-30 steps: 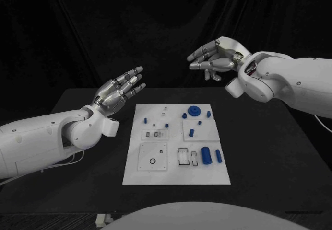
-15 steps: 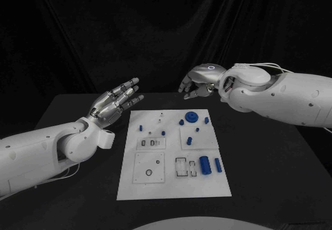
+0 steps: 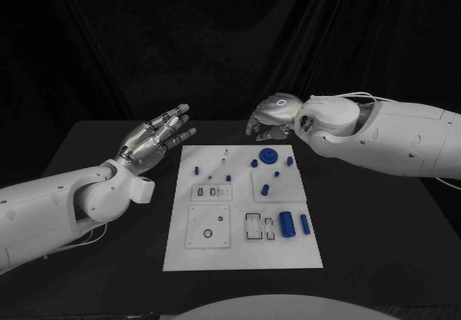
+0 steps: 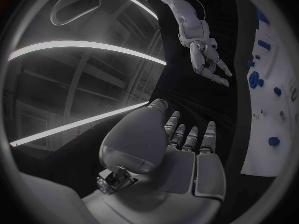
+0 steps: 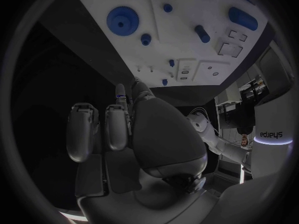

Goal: Assemble the parts on the task board

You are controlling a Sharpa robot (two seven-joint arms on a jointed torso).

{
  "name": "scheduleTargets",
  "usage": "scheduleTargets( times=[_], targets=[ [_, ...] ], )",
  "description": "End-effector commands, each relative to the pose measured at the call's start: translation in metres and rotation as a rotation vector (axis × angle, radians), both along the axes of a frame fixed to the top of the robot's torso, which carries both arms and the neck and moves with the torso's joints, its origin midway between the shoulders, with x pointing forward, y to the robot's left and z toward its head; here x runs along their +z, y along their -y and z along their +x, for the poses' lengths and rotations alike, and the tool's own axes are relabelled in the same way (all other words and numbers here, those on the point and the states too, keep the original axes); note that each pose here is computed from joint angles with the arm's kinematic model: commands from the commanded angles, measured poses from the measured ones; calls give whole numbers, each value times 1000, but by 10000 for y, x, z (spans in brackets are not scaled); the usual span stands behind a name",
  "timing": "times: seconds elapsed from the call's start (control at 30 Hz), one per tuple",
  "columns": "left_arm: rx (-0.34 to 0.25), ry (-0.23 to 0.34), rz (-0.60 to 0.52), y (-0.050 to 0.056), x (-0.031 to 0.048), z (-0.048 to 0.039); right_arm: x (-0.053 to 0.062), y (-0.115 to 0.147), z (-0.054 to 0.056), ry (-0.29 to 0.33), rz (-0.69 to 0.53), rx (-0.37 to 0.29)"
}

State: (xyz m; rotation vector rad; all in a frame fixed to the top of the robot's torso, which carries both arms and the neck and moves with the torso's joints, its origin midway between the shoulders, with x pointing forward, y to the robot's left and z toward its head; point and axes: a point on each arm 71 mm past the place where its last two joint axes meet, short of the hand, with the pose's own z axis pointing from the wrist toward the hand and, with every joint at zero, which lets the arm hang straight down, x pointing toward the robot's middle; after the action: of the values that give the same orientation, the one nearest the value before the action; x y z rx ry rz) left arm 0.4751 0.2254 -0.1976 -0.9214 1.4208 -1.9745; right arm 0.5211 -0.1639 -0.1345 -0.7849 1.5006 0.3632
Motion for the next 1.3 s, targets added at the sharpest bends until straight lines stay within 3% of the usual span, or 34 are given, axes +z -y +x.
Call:
scheduleTargets(
  times=[0.03,0.6,1.3],
  targets=[
    [16,106,-94,-16,115,-12,-89,5,-1,-1,-71,3],
    [25,115,-96,-25,118,-3,-369,38,-18,-75,-105,20],
    [14,87,-74,-65,82,39,-619,-25,-26,-94,-84,56]
  ],
)
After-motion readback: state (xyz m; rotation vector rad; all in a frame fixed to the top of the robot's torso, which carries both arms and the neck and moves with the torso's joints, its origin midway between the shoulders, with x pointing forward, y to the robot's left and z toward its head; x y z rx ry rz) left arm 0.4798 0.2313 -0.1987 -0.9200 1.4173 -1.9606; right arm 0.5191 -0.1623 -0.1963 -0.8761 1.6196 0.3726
